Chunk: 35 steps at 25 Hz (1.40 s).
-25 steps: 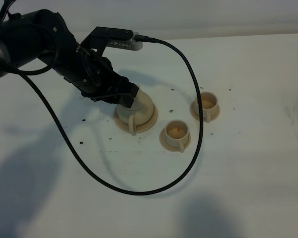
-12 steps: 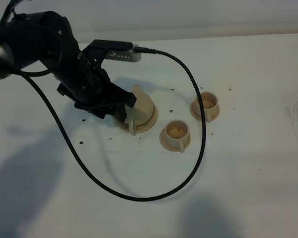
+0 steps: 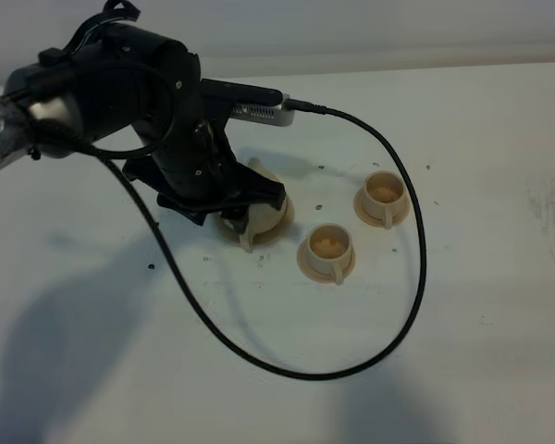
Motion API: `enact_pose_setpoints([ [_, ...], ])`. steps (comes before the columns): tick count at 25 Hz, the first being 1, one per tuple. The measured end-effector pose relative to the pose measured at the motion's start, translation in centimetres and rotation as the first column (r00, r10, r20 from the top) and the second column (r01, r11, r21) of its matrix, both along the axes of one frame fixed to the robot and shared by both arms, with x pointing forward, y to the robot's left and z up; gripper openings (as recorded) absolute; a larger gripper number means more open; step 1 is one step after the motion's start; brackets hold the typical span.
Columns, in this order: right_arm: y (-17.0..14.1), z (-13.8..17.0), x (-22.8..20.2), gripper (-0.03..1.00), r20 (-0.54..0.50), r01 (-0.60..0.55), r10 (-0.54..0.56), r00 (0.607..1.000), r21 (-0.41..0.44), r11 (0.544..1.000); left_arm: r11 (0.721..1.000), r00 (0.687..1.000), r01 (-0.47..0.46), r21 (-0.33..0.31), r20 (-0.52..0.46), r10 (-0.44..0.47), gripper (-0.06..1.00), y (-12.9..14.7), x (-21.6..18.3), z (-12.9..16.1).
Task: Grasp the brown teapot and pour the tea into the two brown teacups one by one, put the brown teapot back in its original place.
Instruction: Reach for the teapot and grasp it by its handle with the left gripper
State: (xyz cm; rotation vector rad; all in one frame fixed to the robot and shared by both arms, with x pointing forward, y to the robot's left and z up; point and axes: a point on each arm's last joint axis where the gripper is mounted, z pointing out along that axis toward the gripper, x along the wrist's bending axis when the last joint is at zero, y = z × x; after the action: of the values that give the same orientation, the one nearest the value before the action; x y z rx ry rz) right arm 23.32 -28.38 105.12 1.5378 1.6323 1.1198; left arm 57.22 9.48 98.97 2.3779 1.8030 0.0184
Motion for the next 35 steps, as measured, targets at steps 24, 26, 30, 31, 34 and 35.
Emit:
enact_pose_setpoints([
  [24, 0.0, 0.0, 0.0, 0.24, 0.0, 0.0, 0.0, 1.0, 0.0, 1.0, 0.996, 0.992, -0.085, 0.041, -0.095, 0.089, 0.46, -2.2, 3.8, -5.1],
  [26, 0.0, 0.0, 0.0, 0.24, 0.0, 0.0, 0.0, 1.0, 0.0, 1.0, 0.994, 0.991, -0.097, 0.047, -0.09, 0.101, 0.44, -2.1, 3.9, -5.1],
  [30, 0.0, 0.0, 0.0, 0.24, 0.0, 0.0, 0.0, 1.0, 0.0, 1.0, 0.993, 0.991, -0.104, 0.05, -0.079, 0.108, 0.38, -2.0, 4.0, -5.1],
  [31, 0.0, 0.0, 0.0, 0.24, 0.0, 0.0, 0.0, 1.0, 0.0, 1.0, 0.993, 0.991, -0.105, 0.047, -0.075, 0.108, 0.37, -2.0, 4.0, -5.1],
  [34, 0.0, 0.0, 0.0, 0.24, 0.0, 0.0, 0.0, 1.0, 0.0, 1.0, 0.993, 0.992, -0.107, 0.041, -0.067, 0.109, 0.34, -2.1, 4.1, -5.0],
  [35, 0.0, 0.0, 0.0, 0.24, 0.0, 0.0, 0.0, 1.0, 0.0, 1.0, 0.993, 0.992, -0.107, 0.04, -0.067, 0.11, 0.34, -2.1, 4.1, -5.0],
])
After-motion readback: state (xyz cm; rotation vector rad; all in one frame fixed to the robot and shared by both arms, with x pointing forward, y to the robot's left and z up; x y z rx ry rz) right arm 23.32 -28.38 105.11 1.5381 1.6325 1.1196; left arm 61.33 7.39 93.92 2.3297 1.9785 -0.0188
